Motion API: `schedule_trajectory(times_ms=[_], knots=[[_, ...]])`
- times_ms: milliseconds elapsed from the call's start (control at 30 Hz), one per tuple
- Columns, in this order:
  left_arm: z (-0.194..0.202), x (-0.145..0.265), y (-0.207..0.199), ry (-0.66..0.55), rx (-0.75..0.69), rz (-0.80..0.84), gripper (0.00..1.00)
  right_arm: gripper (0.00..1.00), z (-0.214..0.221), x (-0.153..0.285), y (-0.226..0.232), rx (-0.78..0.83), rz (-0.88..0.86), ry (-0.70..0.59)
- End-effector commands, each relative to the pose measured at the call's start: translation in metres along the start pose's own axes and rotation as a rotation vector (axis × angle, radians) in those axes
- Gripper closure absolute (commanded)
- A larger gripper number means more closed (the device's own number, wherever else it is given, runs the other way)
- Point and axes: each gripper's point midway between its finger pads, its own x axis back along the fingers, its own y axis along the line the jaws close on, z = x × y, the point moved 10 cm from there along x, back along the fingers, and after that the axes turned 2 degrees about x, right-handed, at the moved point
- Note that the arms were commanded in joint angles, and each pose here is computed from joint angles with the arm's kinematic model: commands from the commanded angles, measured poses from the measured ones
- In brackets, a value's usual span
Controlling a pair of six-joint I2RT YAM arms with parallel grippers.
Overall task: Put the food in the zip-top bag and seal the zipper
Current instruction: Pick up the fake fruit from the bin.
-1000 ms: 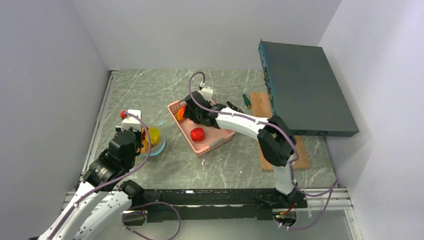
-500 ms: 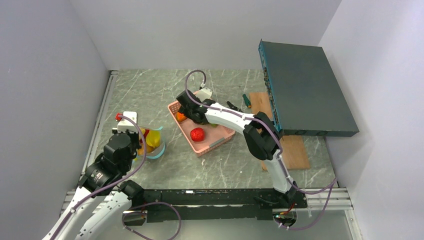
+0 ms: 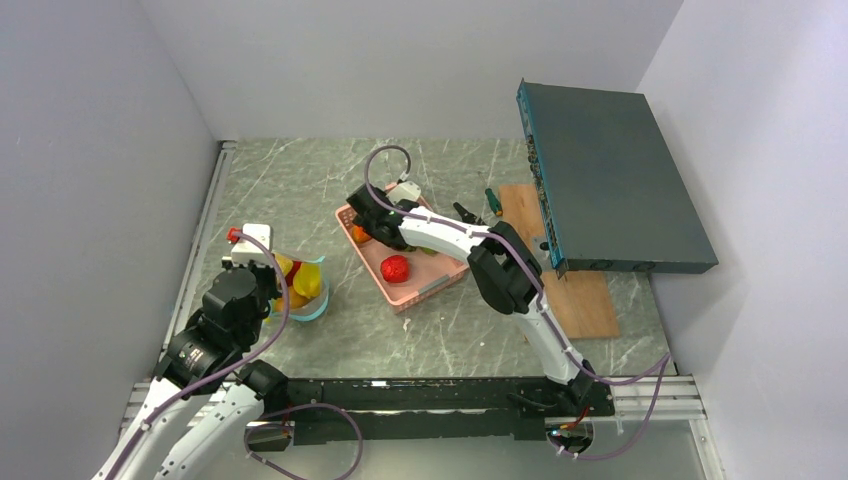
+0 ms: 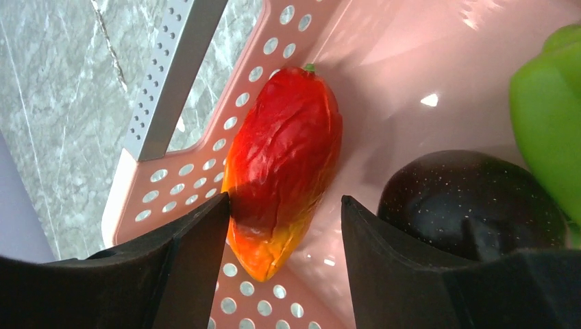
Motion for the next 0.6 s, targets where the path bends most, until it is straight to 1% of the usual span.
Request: schedule_trajectory(times_ms=[0,133,233,267,467,567], knots=[[-0.013,0.001,0.001,-0.063,0.042,0.004,1.00,0.37,-0.009,-0.010,0.003,-0.062,0.012,-0.031],[-0.013,-0.001,0.000,-0.057,0.038,0.000,1.00,0.37,-0.005,-0.019,0.002,-0.071,0.008,-0.014],[-0.012,-0.003,0.000,-0.047,0.036,-0.004,1.00,0.41,-0.003,-0.024,-0.001,-0.067,0.005,0.002],[-0.012,-0.004,0.000,-0.042,0.034,-0.007,1.00,0.43,-0.002,-0.024,-0.002,-0.067,0.004,0.006],[-0.011,-0.006,-0.002,-0.028,0.024,-0.007,1.00,0.61,-0.006,-0.012,-0.003,-0.056,-0.043,0.010],[-0.011,-0.007,-0.001,-0.033,0.024,-0.015,1.00,0.65,-0.014,0.000,0.001,-0.009,-0.068,-0.010]])
